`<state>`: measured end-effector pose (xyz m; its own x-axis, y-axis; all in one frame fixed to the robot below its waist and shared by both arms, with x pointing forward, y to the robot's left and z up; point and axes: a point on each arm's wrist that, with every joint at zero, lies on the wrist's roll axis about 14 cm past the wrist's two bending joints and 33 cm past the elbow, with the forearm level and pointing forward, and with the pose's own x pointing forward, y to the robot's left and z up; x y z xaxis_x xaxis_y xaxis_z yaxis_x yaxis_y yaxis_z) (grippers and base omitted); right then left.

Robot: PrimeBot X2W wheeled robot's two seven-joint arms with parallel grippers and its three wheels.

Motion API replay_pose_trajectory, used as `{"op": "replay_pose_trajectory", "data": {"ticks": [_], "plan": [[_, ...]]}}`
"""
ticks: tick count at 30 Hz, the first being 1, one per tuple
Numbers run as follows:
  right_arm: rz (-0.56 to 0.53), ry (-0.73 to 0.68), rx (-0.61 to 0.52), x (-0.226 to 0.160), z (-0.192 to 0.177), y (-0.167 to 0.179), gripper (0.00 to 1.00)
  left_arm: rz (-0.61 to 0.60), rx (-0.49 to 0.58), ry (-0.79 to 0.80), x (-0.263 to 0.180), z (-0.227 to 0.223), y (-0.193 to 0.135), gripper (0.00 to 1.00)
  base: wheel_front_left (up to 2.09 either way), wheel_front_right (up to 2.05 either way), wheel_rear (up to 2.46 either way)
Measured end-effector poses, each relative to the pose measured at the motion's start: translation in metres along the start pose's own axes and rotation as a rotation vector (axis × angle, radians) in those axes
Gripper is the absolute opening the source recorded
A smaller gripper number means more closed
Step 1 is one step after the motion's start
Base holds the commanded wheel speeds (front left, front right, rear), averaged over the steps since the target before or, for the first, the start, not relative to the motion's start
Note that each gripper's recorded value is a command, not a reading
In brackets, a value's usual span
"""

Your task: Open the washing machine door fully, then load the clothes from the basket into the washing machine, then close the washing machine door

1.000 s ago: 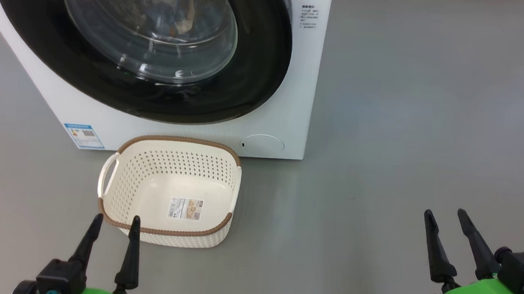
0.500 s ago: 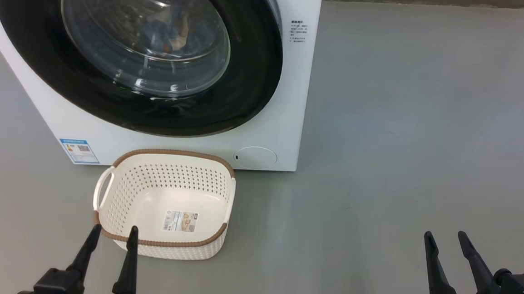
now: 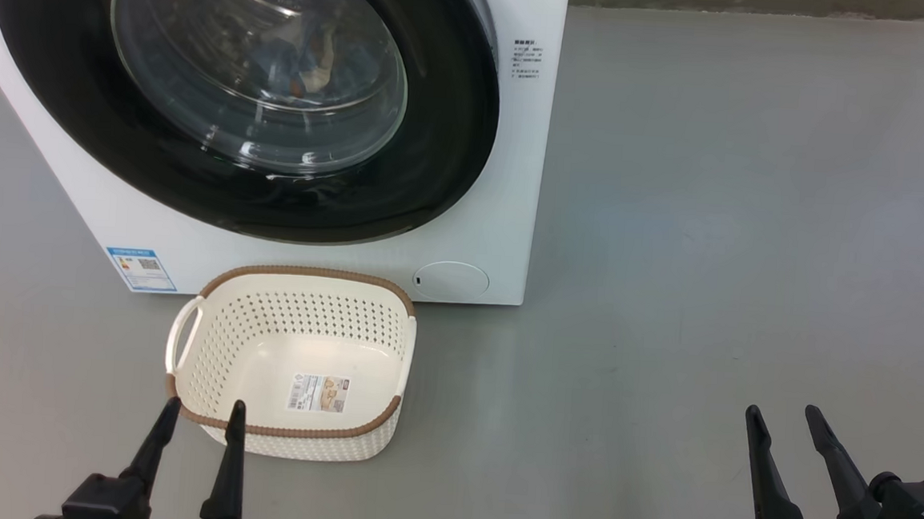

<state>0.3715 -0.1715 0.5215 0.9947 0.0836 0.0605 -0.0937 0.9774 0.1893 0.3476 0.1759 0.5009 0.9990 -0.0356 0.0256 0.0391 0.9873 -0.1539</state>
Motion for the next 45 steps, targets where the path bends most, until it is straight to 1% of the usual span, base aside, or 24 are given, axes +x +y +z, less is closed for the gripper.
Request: {"op": "replay_pose_trajectory", "data": {"ticks": [21, 22, 28, 29, 30, 35, 42, 45], "plan": [[0.003, -0.009, -0.005, -0.003, 0.005, 0.002, 1.00, 0.001, -0.005, -0.008, -0.002, 0.002, -0.003, 1.00, 0.00, 0.00, 0.00], [0.001, -0.005, -0.004, -0.003, 0.003, 0.002, 0.00, 0.002, -0.008, -0.004, -0.003, 0.001, -0.003, 0.00, 0.00, 0.00, 0.00], [-0.022, 0.079, 0.017, -0.008, -0.024, -0.002, 0.00, 0.016, -0.038, 0.087, -0.015, -0.029, -0.008, 0.00, 0.00, 0.00, 0.00], [-0.022, 0.079, 0.017, -0.008, -0.024, -0.002, 0.00, 0.016, -0.038, 0.087, -0.015, -0.029, -0.008, 0.00, 0.00, 0.00, 0.00], [-0.028, 0.104, 0.021, -0.010, -0.032, -0.004, 0.00, 0.023, -0.051, 0.120, -0.020, -0.040, -0.009, 0.00, 0.00, 0.00, 0.00], [-0.041, 0.115, 0.060, -0.011, -0.036, -0.006, 0.00, 0.038, -0.098, 0.144, -0.021, -0.046, -0.007, 0.00, 0.00, 0.00, 0.00], [-0.064, 0.124, 0.157, -0.014, -0.039, -0.010, 0.00, 0.058, -0.182, 0.157, -0.021, -0.048, -0.003, 0.00, 0.00, 0.00, 0.00], [-0.071, 0.127, 0.180, -0.014, -0.040, -0.011, 0.00, 0.068, -0.211, 0.161, -0.020, -0.048, -0.002, 0.00, 0.00, 0.00, 0.00]]}}
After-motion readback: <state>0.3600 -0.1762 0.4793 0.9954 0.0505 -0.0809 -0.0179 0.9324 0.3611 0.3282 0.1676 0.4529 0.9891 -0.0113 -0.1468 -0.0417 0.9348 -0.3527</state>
